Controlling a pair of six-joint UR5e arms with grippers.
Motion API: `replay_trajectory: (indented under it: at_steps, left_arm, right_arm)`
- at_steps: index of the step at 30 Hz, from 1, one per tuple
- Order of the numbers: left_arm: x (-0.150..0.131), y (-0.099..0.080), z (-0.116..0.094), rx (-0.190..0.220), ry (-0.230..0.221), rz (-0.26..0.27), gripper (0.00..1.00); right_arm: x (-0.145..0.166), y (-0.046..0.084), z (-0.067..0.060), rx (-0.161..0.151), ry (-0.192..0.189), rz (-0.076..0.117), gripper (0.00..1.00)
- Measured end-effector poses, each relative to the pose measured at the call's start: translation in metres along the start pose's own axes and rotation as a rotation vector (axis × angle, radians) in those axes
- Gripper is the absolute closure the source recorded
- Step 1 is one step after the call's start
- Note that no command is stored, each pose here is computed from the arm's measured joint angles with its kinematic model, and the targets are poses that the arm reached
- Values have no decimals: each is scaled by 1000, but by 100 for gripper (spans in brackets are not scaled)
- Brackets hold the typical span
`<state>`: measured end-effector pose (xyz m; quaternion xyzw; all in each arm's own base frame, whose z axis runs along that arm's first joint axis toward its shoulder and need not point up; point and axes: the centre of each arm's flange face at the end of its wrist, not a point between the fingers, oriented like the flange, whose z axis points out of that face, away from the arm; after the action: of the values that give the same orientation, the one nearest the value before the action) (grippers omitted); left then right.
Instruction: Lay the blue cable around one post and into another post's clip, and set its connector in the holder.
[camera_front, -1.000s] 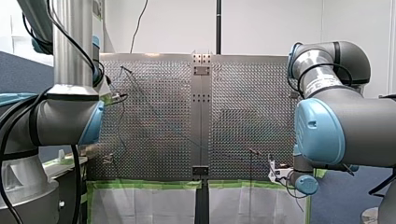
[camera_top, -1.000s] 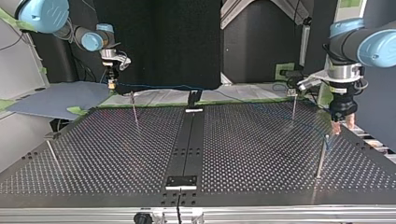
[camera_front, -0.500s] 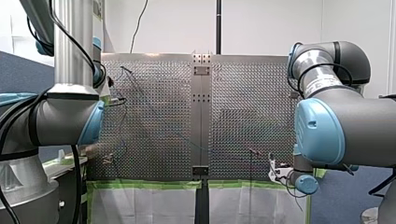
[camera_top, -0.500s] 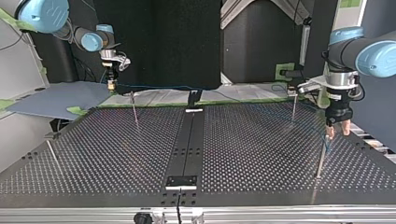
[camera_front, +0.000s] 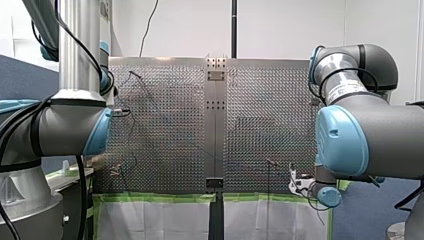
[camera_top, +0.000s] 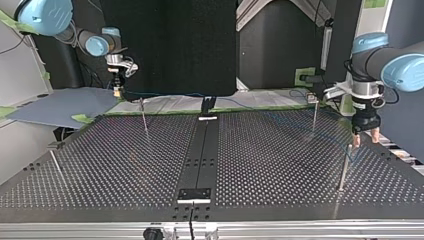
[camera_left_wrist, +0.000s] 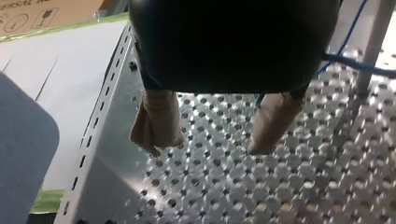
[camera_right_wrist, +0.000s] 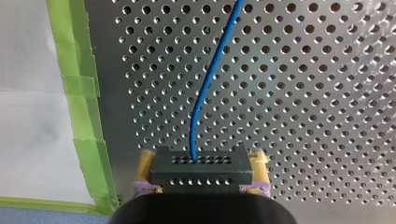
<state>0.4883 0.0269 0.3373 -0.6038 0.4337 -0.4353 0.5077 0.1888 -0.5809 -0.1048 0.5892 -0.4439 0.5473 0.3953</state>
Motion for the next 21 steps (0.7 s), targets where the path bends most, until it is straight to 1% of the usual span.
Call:
replay_trajectory:
  at_steps: [4, 8, 11, 14, 18, 21]
  left_arm:
    - [-1, -1, 0, -26, -19, 34, 0]
    - [2, -3, 1, -31, -3, 72, 0]
    - [9, -5, 0, -29, 26, 106, 0]
    - [18, -7, 0, -21, 65, 140, 0]
    - [31, -14, 1, 0, 111, 178, 0]
    - [40, -19, 2, 19, 133, 206, 0]
  right_arm:
    - [1, 4, 2, -5, 5, 9, 100]
    - [2, 9, 3, -9, 13, 23, 100]
    - [2, 13, 3, -10, 17, 32, 100]
    - [3, 17, 3, -13, 19, 38, 100]
    - [3, 23, 4, -21, 23, 46, 100]
    - [3, 29, 4, -26, 27, 52, 100]
